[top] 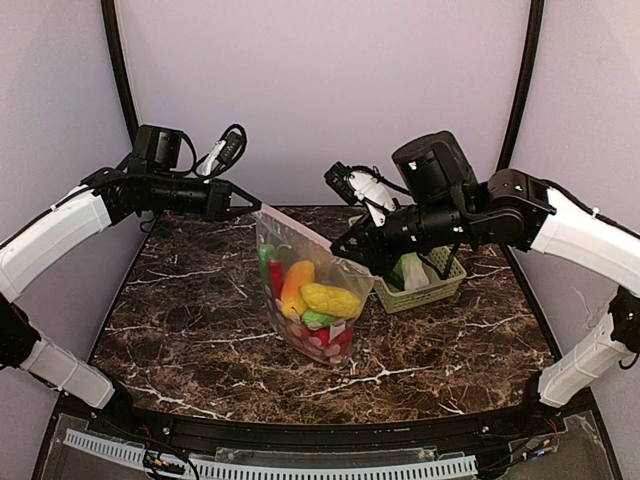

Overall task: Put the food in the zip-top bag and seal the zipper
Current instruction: Zip the zipper on the zipper food storage bag, then place the zipper food storage bag at the center of the board.

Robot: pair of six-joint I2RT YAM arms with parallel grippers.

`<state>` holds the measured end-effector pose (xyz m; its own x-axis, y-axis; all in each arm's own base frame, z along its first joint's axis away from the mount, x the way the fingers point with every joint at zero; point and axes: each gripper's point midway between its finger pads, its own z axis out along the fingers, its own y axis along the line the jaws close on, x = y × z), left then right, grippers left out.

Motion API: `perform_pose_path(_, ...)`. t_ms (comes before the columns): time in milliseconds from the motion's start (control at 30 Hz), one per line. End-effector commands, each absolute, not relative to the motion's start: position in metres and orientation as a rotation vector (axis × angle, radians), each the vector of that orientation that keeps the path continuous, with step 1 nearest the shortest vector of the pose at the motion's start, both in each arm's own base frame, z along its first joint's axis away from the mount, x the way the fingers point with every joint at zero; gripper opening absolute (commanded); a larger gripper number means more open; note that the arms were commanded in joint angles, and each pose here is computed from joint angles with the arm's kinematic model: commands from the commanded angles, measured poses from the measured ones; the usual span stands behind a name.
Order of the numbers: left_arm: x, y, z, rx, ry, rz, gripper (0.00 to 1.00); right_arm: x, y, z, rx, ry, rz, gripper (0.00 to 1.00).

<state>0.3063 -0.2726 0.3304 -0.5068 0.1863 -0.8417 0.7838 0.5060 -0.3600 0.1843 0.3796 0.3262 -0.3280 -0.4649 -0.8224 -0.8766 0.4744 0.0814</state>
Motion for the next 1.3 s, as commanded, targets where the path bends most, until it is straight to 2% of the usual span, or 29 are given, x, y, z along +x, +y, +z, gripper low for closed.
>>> perform_pose_path(0, 0.346, -0.229, 0.336, 0.583, 1.978, -0.801, 0.01, 0.169, 0.359, 0.328, -1.124, 2.002, 0.697, 0.09)
perform_pose_path(833, 0.371, -0.196, 0.314, 0.422, 2.017, -0.776, 0.01, 0.167, 0.353, 0.326, -1.112, 2.021, 0.696, 0.09)
perform_pose_path(1000, 0.369, -0.201, 0.314, 0.450, 2.007, -0.813, 0.01, 0.173, 0.351, 0.329, -1.085, 2.014, 0.656, 0.14)
perform_pose_path(1133, 0.368, -0.205, 0.312, 0.465, 2.005, -0.840, 0.01, 0.180, 0.349, 0.335, -1.055, 1.996, 0.631, 0.20)
perform_pose_path(1233, 0.369, -0.205, 0.310, 0.462, 2.007, -0.844, 0.01, 0.185, 0.350, 0.339, -1.028, 1.985, 0.624, 0.34)
perform_pose_path(1267, 0.370, -0.204, 0.308, 0.449, 2.015, -0.839, 0.01, 0.193, 0.349, 0.341, -0.989, 1.985, 0.606, 0.49)
